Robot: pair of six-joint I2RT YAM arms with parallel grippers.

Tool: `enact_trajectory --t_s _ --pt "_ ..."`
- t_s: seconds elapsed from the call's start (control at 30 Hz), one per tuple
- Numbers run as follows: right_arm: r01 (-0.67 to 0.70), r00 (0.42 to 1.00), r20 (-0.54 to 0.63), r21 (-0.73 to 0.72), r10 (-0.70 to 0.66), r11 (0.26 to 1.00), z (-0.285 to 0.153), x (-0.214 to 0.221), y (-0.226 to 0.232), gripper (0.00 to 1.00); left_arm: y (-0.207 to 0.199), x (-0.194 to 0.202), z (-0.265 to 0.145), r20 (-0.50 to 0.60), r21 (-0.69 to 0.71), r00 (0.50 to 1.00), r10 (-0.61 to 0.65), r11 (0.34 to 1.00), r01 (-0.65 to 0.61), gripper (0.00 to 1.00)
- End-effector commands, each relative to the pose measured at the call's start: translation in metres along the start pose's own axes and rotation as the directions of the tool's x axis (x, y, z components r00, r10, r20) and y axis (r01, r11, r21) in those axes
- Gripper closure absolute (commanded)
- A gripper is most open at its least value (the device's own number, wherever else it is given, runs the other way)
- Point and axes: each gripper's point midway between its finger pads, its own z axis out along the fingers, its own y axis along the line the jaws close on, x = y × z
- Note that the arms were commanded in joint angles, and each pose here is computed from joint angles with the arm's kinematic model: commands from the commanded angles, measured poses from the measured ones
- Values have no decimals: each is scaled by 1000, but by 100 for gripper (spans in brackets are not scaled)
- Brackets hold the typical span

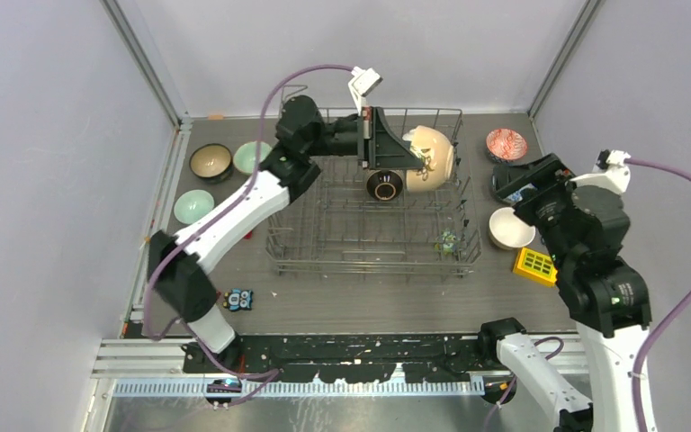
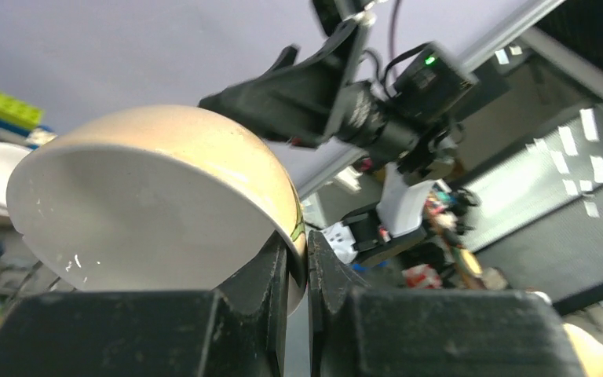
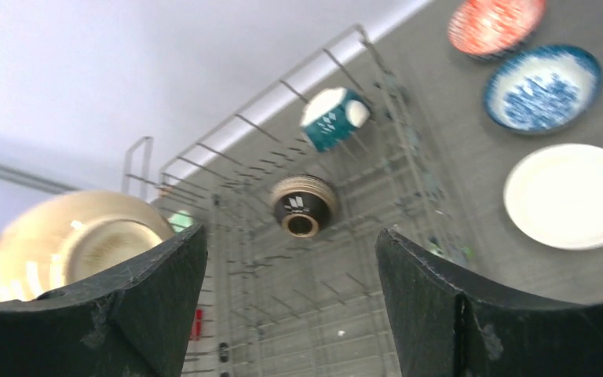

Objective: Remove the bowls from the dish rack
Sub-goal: Place the bowl with the bowl.

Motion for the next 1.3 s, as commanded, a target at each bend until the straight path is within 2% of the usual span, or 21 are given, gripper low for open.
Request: enact_trajectory --t_s 0.0,0.2,0.33,0.37,0.43,0.53,0.63,0.77,0.9,0.97,1.03,1.2,1.27 --pt "21 999 -31 -144 -26 989 -13 -14 42 18 -34 17 -27 -71 -209 966 250 943 -259 100" --pt "-15 985 -166 -377 -52 926 -26 -3 103 18 -65 56 -70 -215 -399 894 393 800 -448 100" --pt "-40 947 -295 -501 -127 864 -36 17 136 20 -66 86 -96 -375 -474 798 471 643 -602 100" --pt "-35 936 -317 -517 -153 855 -37 21 141 20 -63 92 -103 -426 -483 764 485 592 -645 100" --pt "-9 907 -361 -531 -216 847 -39 34 146 21 -60 108 -112 -521 -469 703 484 526 -709 100" --pt "48 866 -400 -532 -301 845 -40 48 147 21 -51 131 -121 -655 -410 587 475 430 -805 100" --pt "123 832 -404 -535 -380 836 -40 57 146 21 -43 152 -125 -757 -315 456 467 351 -882 100" --pt "218 758 -429 -544 -491 811 -42 76 145 21 -34 178 -124 -842 -144 259 474 264 -954 100" --pt "295 678 -453 -555 -580 778 -49 94 140 21 -26 204 -125 -873 53 60 484 217 -975 100" --pt "310 652 -457 -568 -605 762 -55 98 138 22 -22 215 -125 -868 129 -11 496 203 -971 100" --pt "319 618 -470 -583 -630 747 -62 105 135 23 -21 222 -124 -855 181 -53 515 202 -962 100" --pt "372 472 -504 -629 -723 682 -79 141 122 26 -21 233 -122 -823 289 -134 552 205 -935 100" --pt "408 434 -500 -632 -749 658 -80 154 119 27 -23 234 -122 -812 325 -161 561 206 -923 100"
